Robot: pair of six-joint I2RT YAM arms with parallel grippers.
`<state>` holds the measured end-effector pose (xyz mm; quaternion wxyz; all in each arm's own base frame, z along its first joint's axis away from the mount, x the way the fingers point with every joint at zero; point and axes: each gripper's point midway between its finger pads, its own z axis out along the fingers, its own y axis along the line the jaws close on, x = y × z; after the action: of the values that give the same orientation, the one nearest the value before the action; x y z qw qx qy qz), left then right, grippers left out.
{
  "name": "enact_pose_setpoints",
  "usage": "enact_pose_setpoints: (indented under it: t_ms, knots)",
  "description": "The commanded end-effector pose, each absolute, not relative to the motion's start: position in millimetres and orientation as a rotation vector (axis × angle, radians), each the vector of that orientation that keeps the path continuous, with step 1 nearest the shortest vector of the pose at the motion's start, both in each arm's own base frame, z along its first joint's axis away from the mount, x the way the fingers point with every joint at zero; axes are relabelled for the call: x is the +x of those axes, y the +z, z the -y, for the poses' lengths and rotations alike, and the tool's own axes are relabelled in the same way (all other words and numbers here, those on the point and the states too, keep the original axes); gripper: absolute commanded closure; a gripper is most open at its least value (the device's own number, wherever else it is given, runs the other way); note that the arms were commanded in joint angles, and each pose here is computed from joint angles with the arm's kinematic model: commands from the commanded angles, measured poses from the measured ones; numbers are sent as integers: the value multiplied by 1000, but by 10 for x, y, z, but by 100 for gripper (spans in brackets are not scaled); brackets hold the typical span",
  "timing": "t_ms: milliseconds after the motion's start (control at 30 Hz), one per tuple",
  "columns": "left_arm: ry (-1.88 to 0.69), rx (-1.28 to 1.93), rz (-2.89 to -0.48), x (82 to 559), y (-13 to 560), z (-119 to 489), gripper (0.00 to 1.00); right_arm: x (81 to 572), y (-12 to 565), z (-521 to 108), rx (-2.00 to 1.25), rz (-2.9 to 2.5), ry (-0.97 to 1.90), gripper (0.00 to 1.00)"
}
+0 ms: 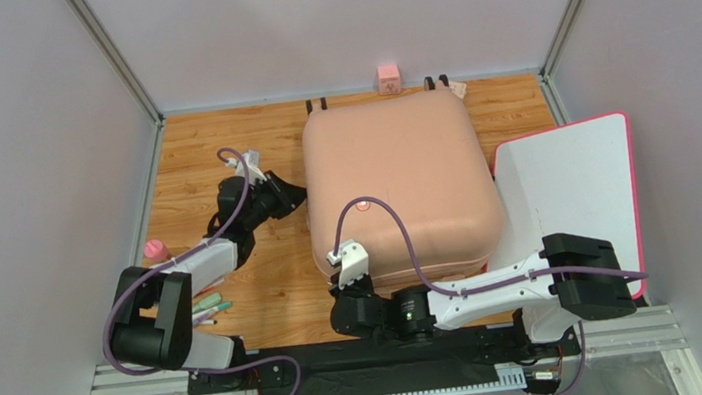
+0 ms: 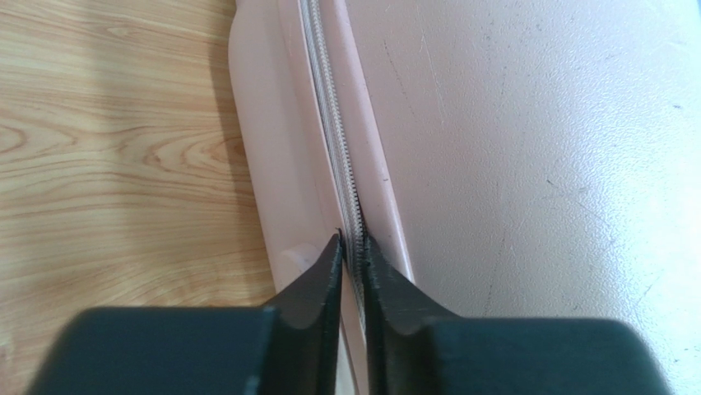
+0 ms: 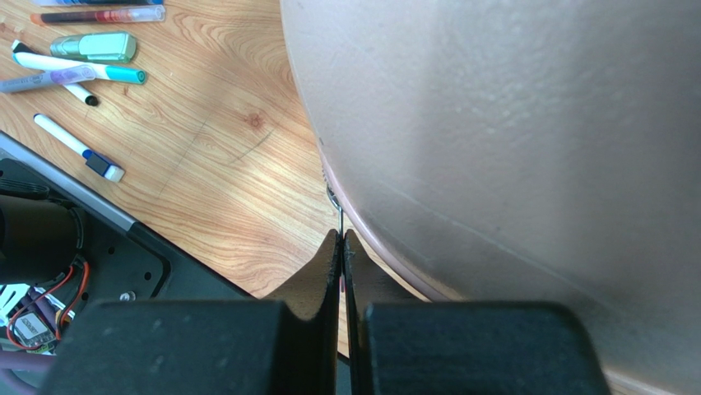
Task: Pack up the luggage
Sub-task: Zip the luggage at the center of the board.
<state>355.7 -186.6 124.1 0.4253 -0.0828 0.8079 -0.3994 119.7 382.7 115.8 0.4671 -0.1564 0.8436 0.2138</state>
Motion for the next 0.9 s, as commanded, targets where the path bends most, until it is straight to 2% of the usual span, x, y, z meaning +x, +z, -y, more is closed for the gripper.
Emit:
enact_pose_setpoints:
  t_ms: [0,33,100,867]
  knots:
    - [-1066,-145,-1952,3617,1389,2004,85,1274,1282,-3882,-306,-2035,540,100]
    - [-1068,-145,-1952,3603,1374,2006,93,1273,1278,-3884,-310,-2033,535,100]
    - [-1073,-141,-1933,3598,1397,2006,100,1280,1275,-3887,-313,-2029,528,100]
    - [-1061,-51,-1851,3011,1398,1904,100,1231,1646,-4532,-446,-1908,670,100]
